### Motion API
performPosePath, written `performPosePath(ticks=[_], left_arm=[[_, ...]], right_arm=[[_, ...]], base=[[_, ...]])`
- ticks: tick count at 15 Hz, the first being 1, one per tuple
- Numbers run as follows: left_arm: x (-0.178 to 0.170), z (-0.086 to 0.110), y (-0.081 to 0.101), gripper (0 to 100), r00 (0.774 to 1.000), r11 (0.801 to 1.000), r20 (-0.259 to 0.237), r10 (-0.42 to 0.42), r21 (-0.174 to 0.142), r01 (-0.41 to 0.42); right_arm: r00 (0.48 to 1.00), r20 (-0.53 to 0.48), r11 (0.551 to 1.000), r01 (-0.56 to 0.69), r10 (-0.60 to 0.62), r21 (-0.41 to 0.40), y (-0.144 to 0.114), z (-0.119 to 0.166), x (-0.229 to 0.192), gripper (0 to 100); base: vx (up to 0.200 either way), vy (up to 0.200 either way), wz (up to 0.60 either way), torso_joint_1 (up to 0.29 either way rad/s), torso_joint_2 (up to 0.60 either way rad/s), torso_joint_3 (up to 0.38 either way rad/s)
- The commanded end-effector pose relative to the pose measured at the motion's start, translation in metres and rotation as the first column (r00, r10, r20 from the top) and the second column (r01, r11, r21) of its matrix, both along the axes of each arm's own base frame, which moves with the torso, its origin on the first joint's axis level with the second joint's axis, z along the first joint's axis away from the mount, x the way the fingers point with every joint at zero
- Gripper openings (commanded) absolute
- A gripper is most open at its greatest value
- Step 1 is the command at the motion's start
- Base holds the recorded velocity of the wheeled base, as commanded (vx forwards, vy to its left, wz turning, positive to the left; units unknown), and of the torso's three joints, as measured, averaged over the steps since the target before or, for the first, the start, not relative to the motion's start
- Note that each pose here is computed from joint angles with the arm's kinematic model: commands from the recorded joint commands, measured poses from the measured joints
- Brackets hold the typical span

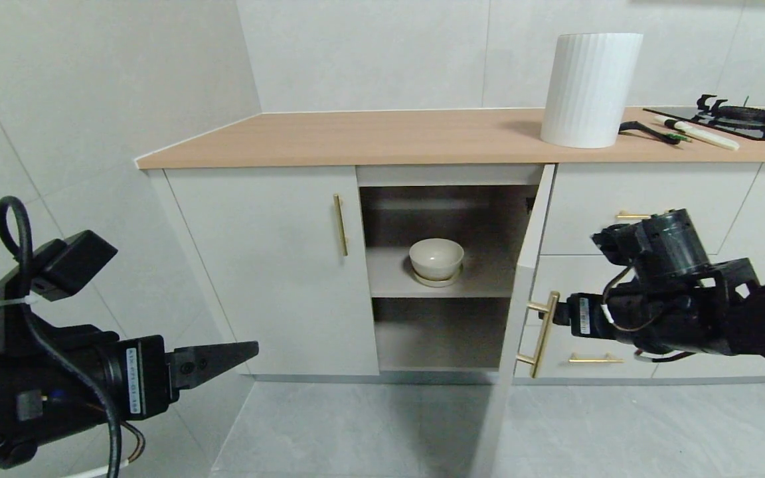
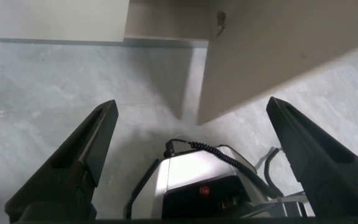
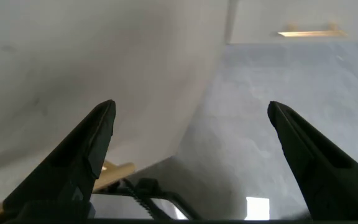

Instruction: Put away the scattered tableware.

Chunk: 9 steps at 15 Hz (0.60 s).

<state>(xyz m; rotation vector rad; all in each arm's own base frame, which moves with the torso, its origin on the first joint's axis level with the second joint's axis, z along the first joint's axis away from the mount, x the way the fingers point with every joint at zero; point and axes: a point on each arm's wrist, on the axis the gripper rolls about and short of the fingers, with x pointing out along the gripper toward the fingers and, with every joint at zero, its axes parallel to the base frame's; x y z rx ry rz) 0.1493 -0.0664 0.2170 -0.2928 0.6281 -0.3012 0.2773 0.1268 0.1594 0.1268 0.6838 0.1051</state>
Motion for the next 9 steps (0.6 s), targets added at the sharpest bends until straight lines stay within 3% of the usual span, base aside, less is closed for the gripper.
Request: performPosePath(ticks=[1, 9], left_arm=[[0.000, 0.000, 0.000, 100, 1.000, 1.000, 0.000, 0.001, 0.001, -0.001], [0.001, -0.001, 0.000, 100, 1.000, 1.000, -0.001, 0.018, 0.013, -0.018]], right_arm=[[0.999, -0.011, 0.998, -0.053, 0.053, -0.018, 0.023, -0.009, 0.016, 100], [0.982, -0.029, 0.982, -0.184, 0.185, 0.043, 0.052, -0.020, 0.039, 100]], base=[[0.000, 0.000, 0.00, 0.000, 0.00, 0.000], [0.000, 0.000, 0.00, 0.000, 0.00, 0.000]])
